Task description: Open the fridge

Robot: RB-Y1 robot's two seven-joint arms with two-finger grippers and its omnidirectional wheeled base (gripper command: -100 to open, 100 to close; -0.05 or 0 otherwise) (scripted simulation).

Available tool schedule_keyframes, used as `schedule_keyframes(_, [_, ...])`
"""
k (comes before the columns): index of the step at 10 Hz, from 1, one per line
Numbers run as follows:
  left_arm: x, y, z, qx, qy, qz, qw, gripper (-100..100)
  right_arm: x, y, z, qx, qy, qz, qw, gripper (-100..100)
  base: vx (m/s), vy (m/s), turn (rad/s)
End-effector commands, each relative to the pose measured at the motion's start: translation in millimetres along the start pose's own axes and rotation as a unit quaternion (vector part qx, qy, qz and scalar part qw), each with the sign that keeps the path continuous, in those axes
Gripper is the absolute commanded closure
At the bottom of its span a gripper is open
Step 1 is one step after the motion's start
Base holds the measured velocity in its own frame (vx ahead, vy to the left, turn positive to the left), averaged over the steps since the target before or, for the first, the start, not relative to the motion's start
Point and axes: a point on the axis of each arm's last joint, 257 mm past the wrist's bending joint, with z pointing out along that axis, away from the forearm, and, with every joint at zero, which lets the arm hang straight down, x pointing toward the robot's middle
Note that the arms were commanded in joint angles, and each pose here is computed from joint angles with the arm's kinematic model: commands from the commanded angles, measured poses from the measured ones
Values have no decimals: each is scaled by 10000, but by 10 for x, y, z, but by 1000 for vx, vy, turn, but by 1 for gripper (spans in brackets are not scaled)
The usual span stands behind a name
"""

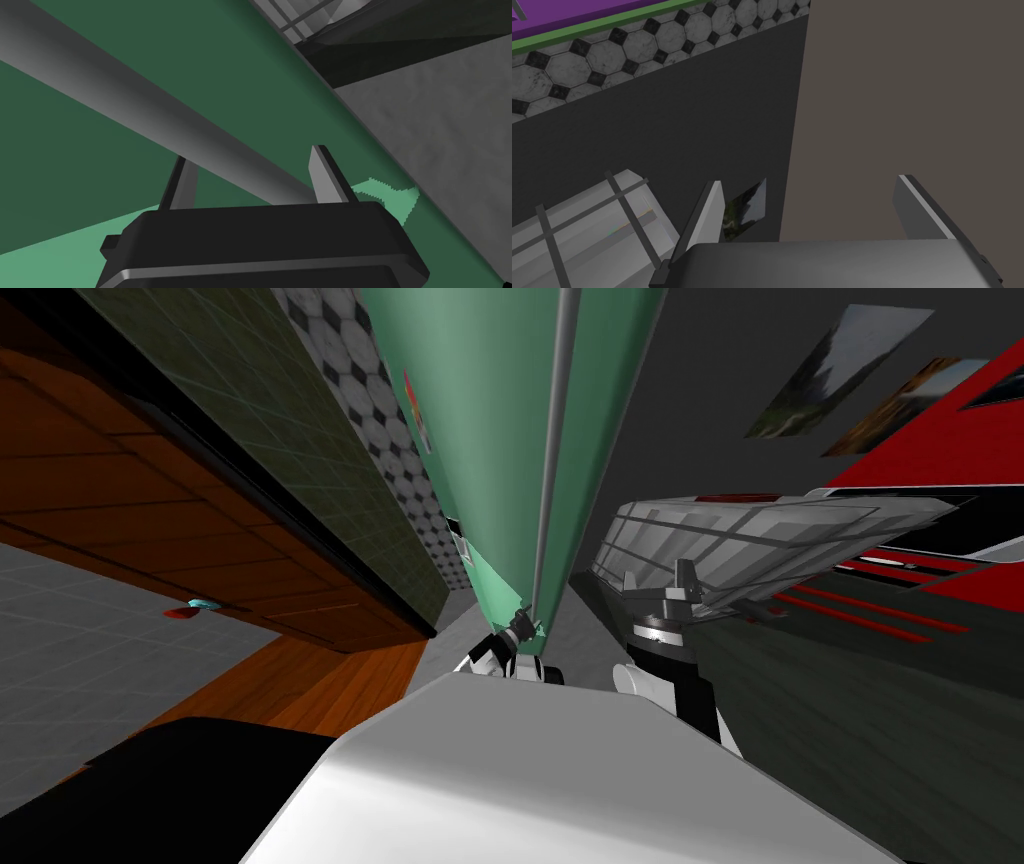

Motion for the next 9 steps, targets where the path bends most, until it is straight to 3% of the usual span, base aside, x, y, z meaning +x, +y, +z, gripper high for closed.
schedule_keyframes(1, [135, 31, -27, -49, 180, 82, 9998, 100, 0, 0, 0, 0, 0, 0, 10000, 0, -107, 254, -114])
schedule_keyframes(2, [184, 72, -45, -101, 241, 88, 9996, 100, 0, 0, 0, 1, 0, 0, 10000, 0, -93, 239, -140])
schedule_keyframes(3, [118, 109, -51, -132, 160, 52, 9998, 100, 0, 0, 0, 0, 0, 0, 10000, 0, -66, 105, -67])
schedule_keyframes(8, [338, 264, -121, -322, 436, 110, 9985, 100, 0, 0, 0, 1, -1, 1, 10000, 0, -75, 168, -147])
schedule_keyframes(9, [88, -6, -12, -148, 238, 173, 9995, -100, 0, 0, 0, 0, -1, 1, 10000, 0, -103, 90, -254])
